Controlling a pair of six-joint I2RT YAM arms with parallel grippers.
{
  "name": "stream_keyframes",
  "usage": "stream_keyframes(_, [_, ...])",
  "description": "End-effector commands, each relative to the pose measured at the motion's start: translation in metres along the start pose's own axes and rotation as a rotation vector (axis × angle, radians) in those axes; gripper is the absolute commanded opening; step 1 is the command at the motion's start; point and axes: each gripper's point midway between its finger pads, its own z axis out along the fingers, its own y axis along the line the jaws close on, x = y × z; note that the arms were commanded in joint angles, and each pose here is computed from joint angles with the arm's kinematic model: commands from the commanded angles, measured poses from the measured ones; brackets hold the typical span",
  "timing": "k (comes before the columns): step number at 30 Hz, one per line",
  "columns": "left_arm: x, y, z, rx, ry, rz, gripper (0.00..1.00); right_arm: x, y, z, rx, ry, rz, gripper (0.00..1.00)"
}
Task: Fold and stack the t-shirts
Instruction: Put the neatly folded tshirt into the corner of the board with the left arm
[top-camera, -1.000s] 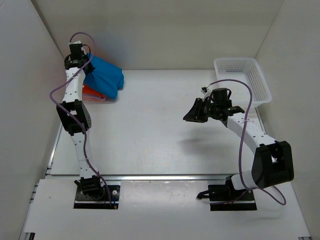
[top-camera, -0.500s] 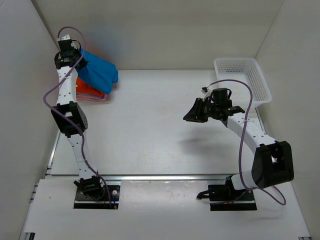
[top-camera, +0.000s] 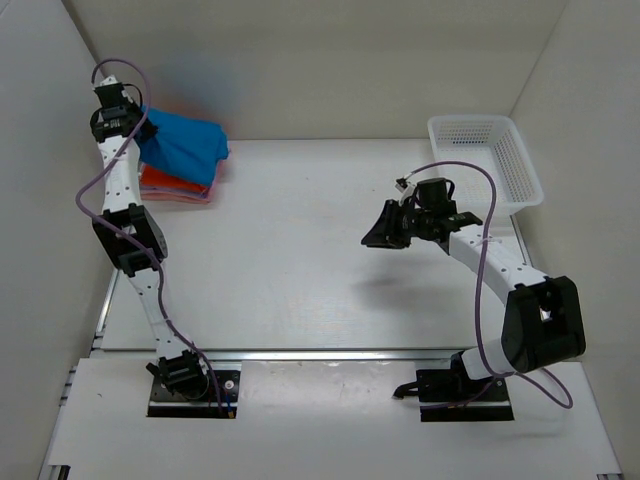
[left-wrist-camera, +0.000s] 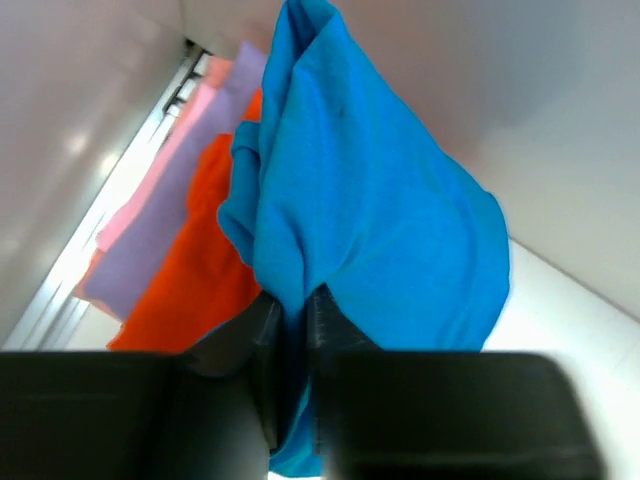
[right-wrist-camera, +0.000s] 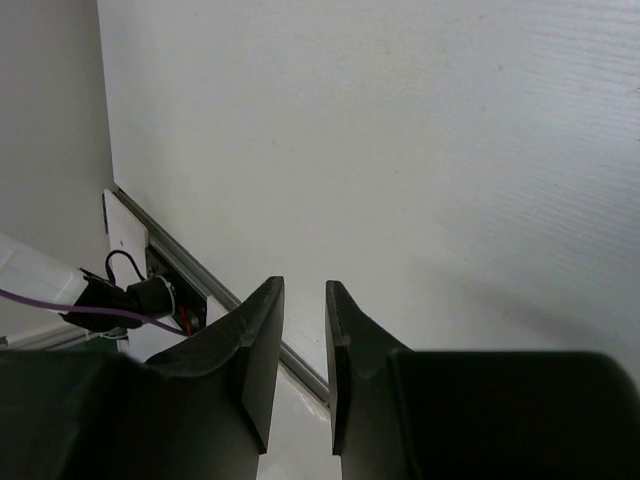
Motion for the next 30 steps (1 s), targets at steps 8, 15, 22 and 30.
stream_keyframes(8, [-0.059, -0.009, -0.062, -0.007, -0.154, -0.036, 0.76, 0.013, 0.004, -0.003, 0.035, -0.006, -0.05, 0.35])
stream_keyframes(15, [0.003, -0.066, -0.129, 0.242, 0.025, -0.009, 0.99, 0.033, -0.026, -0.021, 0.115, 0.0, -0.051, 0.78])
stream_keyframes(22, [0.129, -0.117, -0.198, 0.368, 0.255, 0.126, 0.98, 0.041, -0.031, -0.029, 0.145, 0.011, -0.081, 0.99])
stream_keyframes(30, [0.203, -0.098, -0.281, 0.424, 0.262, 0.184, 0.99, 0.045, -0.018, -0.043, 0.107, -0.036, -0.117, 0.99])
